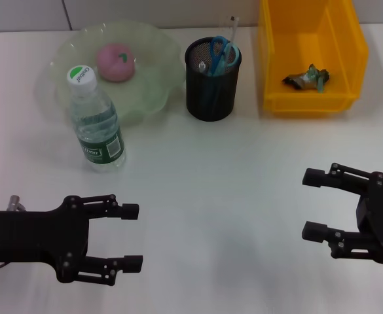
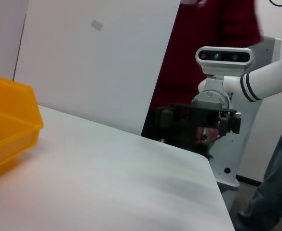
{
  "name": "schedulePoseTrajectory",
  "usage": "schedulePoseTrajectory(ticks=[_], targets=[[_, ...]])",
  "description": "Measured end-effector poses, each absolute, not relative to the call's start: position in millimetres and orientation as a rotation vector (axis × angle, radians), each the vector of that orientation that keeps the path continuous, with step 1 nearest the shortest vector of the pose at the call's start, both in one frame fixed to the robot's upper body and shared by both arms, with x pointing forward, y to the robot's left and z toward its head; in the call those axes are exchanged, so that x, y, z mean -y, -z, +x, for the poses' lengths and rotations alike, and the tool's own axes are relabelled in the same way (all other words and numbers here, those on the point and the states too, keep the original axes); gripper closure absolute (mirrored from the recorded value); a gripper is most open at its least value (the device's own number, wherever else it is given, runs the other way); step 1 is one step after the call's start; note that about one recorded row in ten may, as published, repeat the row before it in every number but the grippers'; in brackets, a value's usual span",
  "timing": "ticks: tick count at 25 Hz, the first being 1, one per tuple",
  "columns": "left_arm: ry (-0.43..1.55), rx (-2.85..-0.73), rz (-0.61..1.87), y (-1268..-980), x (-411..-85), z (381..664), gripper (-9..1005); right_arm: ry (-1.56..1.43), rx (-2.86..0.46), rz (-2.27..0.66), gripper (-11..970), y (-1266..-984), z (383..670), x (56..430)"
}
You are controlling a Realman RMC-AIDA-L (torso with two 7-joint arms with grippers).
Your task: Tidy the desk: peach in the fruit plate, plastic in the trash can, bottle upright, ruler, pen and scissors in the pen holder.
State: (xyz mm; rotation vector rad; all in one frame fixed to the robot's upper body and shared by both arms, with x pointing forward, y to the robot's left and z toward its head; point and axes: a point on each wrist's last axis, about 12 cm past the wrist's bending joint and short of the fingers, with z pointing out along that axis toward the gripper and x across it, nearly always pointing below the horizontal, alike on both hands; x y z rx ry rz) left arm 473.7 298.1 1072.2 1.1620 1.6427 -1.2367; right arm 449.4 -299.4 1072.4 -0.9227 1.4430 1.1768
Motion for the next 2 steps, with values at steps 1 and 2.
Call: schedulePoseTrajectory(ticks=[1,2], targets=[[1.237,-1.642,1.162,-1072.3,-298.0,473.8,154,-1.18,-1.441,-0.925,143,-1072.7,449.6,298.9],[1.237,-1.641,1.162,-1072.5,-297.7,474.1,154,-1.184,-1.439,-0.93,143,-1072.9,449.9,298.1]])
